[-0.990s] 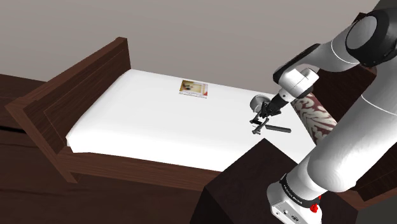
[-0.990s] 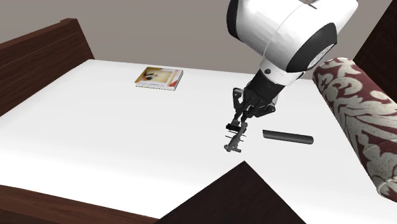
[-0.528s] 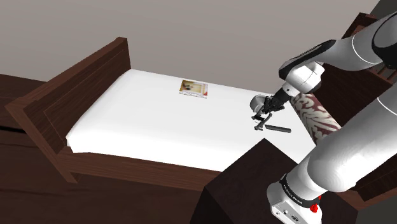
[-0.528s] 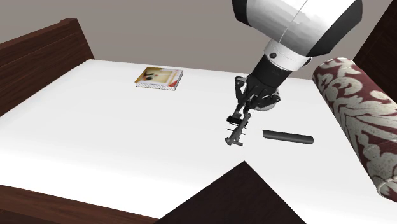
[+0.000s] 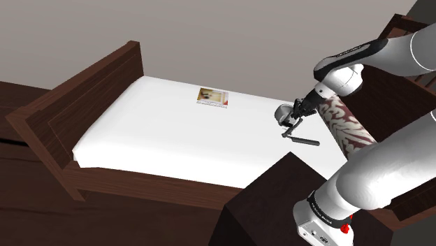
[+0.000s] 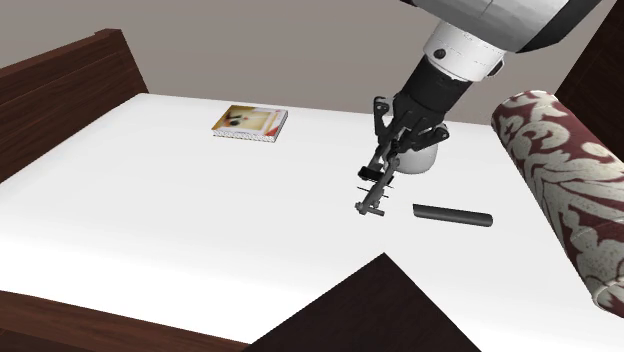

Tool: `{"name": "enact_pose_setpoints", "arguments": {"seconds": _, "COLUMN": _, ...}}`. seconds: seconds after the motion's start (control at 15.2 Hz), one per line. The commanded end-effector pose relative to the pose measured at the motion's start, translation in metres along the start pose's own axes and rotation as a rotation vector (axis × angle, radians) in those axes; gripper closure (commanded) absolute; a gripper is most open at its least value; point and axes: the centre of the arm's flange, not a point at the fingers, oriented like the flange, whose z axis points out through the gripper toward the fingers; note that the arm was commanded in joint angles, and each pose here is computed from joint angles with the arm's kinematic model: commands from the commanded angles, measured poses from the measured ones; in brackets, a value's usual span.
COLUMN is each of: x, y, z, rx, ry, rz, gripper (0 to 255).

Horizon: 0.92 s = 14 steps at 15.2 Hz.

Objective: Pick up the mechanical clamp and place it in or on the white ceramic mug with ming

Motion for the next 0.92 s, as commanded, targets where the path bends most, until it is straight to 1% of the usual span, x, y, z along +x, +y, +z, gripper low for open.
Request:
{"name": "enact_pose_setpoints", "arguments": {"seconds": 0.0, "x": 0.000, "y": -0.004, "z": -0.010, "rx": -0.001, "ry": 0.000, "rz": 0.000, "gripper": 255}}
{"name": "enact_pose_setpoints", "arguments": {"seconds": 0.26, "x": 0.001, "y": -0.011, "z": -0.028, "rx": -0.001, "ry": 0.000, "rz": 0.000, "gripper": 255}}
{"name": "enact_pose_setpoints", "arguments": {"seconds": 0.86, "x": 0.114, "y": 0.019, "z": -0.047, "rx": -0.001, "ry": 0.000, "rz": 0.000, "gripper": 255}}
